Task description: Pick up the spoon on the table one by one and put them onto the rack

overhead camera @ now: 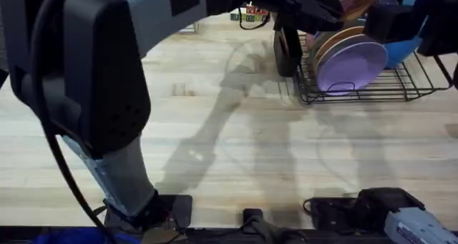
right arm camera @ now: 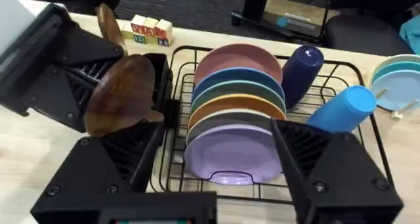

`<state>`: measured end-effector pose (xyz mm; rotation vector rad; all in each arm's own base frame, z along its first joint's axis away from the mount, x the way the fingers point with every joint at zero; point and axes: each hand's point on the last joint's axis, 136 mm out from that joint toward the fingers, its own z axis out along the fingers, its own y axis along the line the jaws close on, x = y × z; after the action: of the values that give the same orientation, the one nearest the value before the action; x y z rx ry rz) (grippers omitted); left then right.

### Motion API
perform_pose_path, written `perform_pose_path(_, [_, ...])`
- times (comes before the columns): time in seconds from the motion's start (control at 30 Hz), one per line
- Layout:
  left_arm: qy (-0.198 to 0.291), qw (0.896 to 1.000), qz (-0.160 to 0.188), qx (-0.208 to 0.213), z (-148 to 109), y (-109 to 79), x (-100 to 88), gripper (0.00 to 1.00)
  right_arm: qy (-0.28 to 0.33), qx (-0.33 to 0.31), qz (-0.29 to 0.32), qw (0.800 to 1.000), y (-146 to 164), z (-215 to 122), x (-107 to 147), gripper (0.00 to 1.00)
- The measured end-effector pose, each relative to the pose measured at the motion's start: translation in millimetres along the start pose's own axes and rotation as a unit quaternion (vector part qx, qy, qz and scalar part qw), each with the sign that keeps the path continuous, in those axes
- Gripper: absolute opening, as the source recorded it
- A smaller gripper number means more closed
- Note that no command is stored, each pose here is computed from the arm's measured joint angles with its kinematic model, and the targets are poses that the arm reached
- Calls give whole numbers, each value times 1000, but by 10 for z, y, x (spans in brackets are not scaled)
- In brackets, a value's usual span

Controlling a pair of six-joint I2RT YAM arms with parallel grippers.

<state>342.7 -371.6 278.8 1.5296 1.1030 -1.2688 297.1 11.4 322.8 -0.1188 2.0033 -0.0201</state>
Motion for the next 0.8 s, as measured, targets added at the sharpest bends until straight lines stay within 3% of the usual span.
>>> perform_pose_path(0.37, [-1, 1000, -6, -2, -17, 11, -1, 40, 0, 0, -13, 1000, 0, 0, 0, 993])
perform_pose_path(0.8, [-4, 1000, -21, -19, -228, 114, 18, 42, 13, 20, -6, 1000, -128, -111, 97, 993])
